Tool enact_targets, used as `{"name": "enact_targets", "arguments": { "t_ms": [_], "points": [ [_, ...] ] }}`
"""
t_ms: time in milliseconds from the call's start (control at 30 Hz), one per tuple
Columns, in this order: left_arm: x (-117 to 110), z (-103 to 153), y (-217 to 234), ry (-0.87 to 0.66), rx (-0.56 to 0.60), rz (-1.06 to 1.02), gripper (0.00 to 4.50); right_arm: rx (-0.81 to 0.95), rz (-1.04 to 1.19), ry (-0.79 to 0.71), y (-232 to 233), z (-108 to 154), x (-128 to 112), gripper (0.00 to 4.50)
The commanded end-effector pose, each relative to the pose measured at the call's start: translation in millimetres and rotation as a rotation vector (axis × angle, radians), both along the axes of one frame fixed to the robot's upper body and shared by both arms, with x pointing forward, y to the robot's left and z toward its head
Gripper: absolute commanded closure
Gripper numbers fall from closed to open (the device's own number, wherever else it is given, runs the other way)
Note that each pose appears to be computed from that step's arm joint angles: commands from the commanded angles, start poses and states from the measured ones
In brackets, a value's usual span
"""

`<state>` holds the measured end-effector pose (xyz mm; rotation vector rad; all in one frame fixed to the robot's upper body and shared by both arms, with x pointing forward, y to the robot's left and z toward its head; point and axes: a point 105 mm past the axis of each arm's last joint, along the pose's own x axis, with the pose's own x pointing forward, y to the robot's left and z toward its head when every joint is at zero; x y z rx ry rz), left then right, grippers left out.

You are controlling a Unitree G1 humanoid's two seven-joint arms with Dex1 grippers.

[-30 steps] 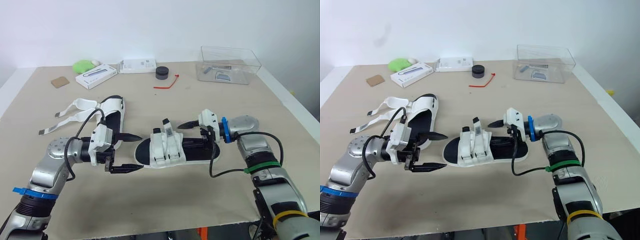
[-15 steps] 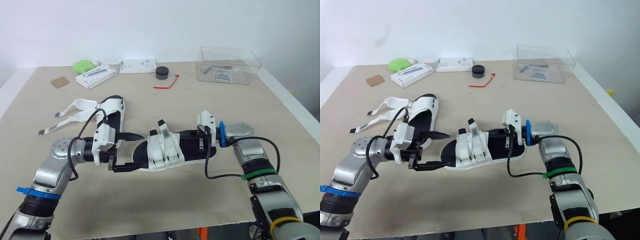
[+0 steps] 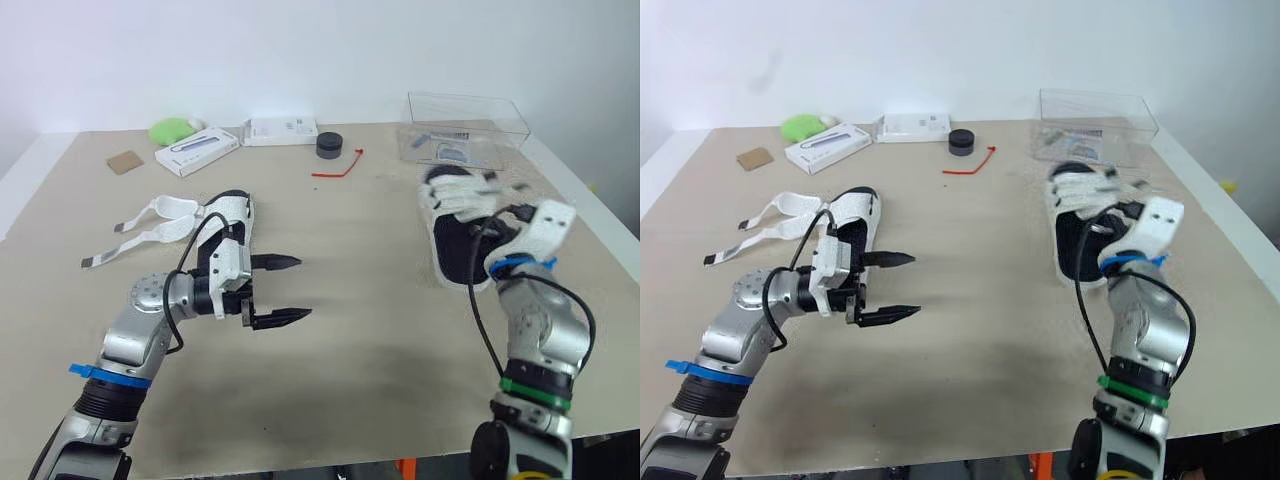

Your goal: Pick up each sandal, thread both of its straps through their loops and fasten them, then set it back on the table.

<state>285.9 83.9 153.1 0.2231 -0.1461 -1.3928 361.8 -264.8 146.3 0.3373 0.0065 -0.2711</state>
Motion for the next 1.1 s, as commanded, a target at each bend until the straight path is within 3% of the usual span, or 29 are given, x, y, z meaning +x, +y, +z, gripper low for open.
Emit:
{"name": "enact_targets", "arguments": {
  "t_ms": [33,500,1100],
  "points": [
    [-3.2,6.5,-6.2,-0.039,-0.01,-0.027,0.0,0.059,-0.056,-0.068,13.4,20.7,-1.2,4.47],
    [-6.0,6.0,-6.3,-0.044,-0.003,-0.026,0.0,-0.1,0.297,-0.066,76.0,23.5,7.3,4.47],
    [-4.5,1.1,-7.6,-0.036,-0.001,-0.022,0.0,-0.087,0.2,0.005,53.2,12.4,-8.0,4.47]
  ]
}}
